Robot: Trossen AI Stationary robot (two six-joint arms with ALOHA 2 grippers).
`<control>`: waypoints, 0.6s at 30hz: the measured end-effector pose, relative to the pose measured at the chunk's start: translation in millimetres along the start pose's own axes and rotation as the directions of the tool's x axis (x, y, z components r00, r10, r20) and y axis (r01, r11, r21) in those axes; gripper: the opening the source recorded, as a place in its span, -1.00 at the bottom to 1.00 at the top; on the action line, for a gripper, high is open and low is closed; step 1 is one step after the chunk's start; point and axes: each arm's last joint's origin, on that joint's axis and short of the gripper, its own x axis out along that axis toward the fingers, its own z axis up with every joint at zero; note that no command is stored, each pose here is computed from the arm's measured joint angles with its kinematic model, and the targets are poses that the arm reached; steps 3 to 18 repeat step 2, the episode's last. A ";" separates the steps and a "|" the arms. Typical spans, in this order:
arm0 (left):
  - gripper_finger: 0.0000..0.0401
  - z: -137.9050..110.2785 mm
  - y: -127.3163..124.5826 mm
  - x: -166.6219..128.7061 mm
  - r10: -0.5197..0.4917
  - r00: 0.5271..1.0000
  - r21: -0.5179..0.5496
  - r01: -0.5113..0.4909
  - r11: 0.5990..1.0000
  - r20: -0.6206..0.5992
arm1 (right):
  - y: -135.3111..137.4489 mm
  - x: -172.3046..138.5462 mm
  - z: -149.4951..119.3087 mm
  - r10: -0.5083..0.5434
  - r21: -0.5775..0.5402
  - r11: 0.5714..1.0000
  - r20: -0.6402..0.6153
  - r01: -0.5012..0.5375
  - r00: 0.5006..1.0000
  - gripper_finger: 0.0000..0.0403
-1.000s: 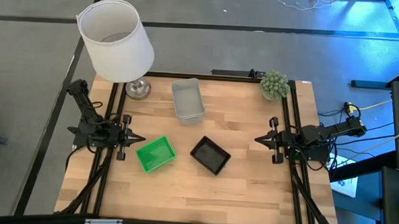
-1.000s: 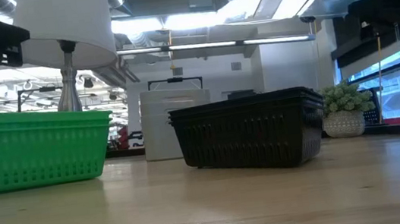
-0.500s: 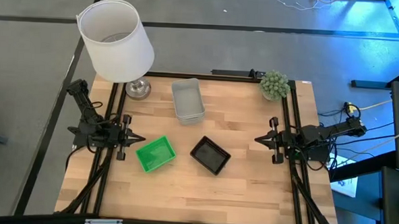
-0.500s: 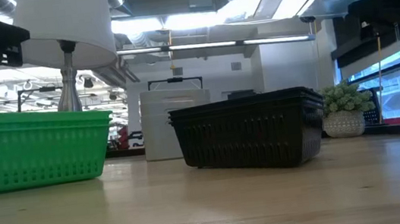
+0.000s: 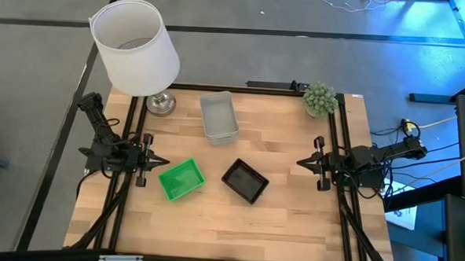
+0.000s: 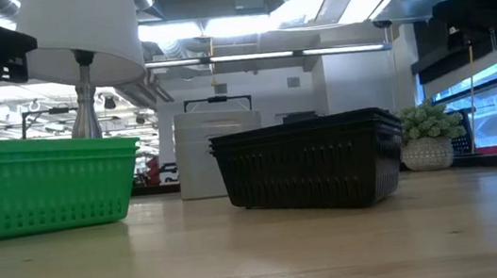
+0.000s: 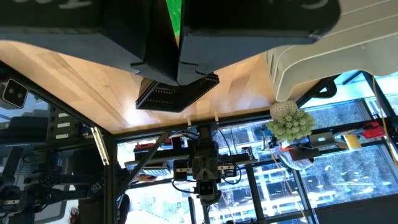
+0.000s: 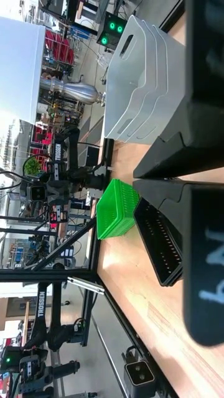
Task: Stack baskets by color
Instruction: Return to Home Position
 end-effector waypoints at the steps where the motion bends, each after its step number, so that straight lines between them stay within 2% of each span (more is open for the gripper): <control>1: -1.00 0.0 0.0 0.0 0.000 1.000 0.000 0.000 1.000 0.000 | 0.0 0.0 0.0 0.000 0.000 1.000 0.000 0.000 1.000 -0.92; 18: -1.00 0.0 0.0 0.0 -0.001 1.000 0.000 0.001 1.000 0.000 | 0.0 0.0 0.0 0.000 0.000 1.000 0.000 0.000 1.000 -0.92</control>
